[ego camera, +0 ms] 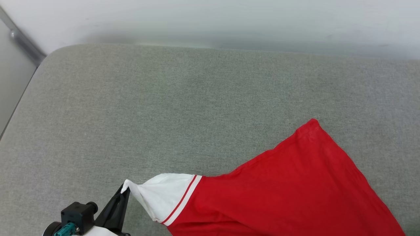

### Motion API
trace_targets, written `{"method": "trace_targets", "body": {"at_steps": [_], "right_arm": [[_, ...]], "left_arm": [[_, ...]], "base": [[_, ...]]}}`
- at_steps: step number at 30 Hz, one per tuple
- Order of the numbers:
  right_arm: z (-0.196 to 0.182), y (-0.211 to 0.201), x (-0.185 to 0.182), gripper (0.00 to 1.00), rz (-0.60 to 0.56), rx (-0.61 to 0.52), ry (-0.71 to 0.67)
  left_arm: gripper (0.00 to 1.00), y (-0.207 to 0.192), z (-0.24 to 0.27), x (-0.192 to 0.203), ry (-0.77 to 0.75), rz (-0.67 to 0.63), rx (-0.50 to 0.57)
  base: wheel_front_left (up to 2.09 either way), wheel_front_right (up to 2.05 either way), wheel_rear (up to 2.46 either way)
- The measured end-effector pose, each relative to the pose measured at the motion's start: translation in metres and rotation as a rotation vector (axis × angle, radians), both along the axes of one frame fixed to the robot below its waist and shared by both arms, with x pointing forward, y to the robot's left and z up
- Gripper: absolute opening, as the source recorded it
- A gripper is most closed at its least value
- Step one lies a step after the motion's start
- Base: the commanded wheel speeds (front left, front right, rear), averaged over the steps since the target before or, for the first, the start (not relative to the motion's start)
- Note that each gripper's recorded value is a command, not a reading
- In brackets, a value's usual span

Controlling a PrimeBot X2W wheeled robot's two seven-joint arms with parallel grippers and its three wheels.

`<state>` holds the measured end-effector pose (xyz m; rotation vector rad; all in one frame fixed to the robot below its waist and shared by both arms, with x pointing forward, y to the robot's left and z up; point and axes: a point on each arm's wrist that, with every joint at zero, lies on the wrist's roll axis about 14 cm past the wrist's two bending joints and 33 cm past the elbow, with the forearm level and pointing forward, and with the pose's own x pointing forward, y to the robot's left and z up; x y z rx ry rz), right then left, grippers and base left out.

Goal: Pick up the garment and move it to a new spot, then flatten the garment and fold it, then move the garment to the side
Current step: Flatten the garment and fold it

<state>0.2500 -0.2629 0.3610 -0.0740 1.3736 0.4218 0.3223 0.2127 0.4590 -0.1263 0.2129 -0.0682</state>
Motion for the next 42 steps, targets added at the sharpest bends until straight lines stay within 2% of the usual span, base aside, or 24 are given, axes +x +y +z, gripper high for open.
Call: {"method": "trace_targets", "body": {"at_steps": [1, 2, 3, 8, 14, 17, 20, 27, 32, 42], "right_arm": [[-0.001, 0.001, 0.0, 0.39, -0.012, 0.007, -0.01], [-0.001, 0.002, 0.002, 0.49, -0.022, 0.012, -0.02], [0.001, 0.003, 0.007, 1.0, -0.028, 0.015, -0.038], [0.038, 0.007, 0.061, 1.0, -0.017, 0.028, -0.242], [0.109, 0.029, 0.136, 1.0, 0.085, 0.034, -0.502], [0.133, 0.045, 0.163, 1.0, 0.157, 0.015, -0.567], [0.141, 0.064, 0.184, 1.0, 0.231, -0.009, -0.574], [0.121, 0.107, 0.226, 1.0, 0.354, -0.08, -0.49], [0.09, 0.129, 0.252, 1.0, 0.402, -0.135, -0.411], [0.014, 0.156, 0.265, 1.0, 0.441, -0.133, -0.267]], "left_arm": [[0.0, 0.0, -0.001, 0.0, 0.004, -0.001, 0.001], [0.0, -0.001, -0.002, 0.001, 0.006, -0.003, 0.001], [0.0, -0.001, -0.003, 0.002, 0.008, -0.004, 0.002], [0.0, -0.001, -0.004, 0.002, 0.01, -0.009, 0.004], [0.0, -0.002, -0.003, 0.006, 0.006, -0.014, 0.011], [0.0, -0.002, -0.001, 0.009, 0.001, -0.018, 0.016], [0.0, -0.003, -0.002, 0.013, 0.001, -0.022, 0.018], [0.0, -0.004, -0.008, 0.021, 0.016, -0.021, 0.017], [0.0, -0.006, -0.013, 0.03, 0.019, -0.019, 0.016], [0.0, -0.005, -0.026, 0.039, 0.049, -0.002, 0.021]], "base": [[0.0, 0.0, 0.0], [0.0, 0.0, 0.0], [0.0, 0.0, 0.0], [0.0, 0.0, 0.0], [0.0, 0.0, 0.0], [0.0, 0.0, 0.0], [0.0, 0.0, 0.0], [0.0, 0.0, 0.0], [0.0, 0.0, 0.0], [0.0, 0.0, 0.0]]}}
